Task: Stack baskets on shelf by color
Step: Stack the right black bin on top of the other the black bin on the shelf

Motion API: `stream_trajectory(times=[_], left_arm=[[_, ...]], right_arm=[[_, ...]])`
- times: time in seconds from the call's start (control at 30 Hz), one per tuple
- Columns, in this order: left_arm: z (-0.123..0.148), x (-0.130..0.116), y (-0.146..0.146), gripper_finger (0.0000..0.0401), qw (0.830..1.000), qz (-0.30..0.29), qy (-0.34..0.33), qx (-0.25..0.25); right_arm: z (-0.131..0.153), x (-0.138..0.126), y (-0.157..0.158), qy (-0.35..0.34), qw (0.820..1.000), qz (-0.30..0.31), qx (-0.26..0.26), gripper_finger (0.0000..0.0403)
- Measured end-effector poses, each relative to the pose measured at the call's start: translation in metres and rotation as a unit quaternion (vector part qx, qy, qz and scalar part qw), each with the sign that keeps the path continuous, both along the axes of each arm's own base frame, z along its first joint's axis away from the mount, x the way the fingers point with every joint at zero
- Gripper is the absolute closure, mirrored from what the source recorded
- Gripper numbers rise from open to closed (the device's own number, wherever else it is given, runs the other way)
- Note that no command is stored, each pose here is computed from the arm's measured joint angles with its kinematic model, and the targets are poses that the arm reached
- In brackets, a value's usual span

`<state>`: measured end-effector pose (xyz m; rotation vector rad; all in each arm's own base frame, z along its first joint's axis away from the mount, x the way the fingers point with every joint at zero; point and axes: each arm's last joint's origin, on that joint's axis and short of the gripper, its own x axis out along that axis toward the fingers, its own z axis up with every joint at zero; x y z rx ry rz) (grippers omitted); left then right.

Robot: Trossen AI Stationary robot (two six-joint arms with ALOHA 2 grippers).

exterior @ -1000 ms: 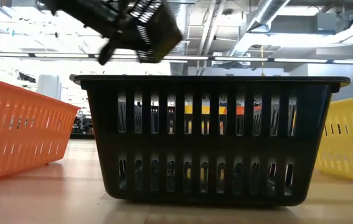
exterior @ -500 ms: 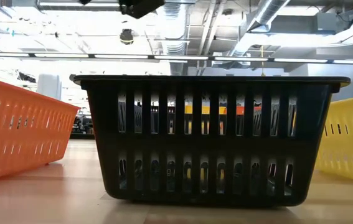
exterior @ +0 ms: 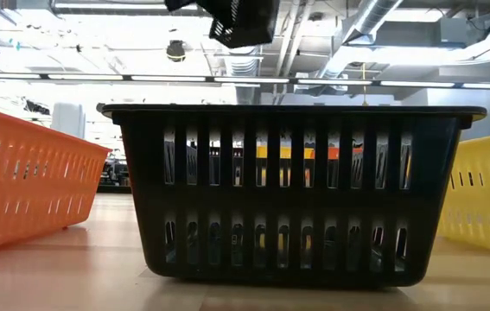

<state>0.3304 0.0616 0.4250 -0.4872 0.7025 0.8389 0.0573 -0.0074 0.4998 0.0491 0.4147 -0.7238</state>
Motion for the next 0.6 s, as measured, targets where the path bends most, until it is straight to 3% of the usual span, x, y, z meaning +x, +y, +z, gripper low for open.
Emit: stream_trajectory(times=[0.27,0.47,0.6], left_arm=[[-0.027,0.003,0.019,0.0401,0.986,0.155,0.028,-0.050],[-0.056,0.032,0.041,0.0401,0.981,0.149,0.027,-0.118],[-0.075,0.040,0.053,0.0401,0.977,0.145,0.063,-0.145]], right_arm=[[0.002,-0.032,-0.010,-0.024,0.999,-0.020,-0.021,0.0400],[-0.005,-0.032,-0.012,-0.009,0.998,-0.058,-0.038,0.0400],[-0.013,-0.031,-0.013,0.013,0.997,-0.068,-0.046,0.0401]])
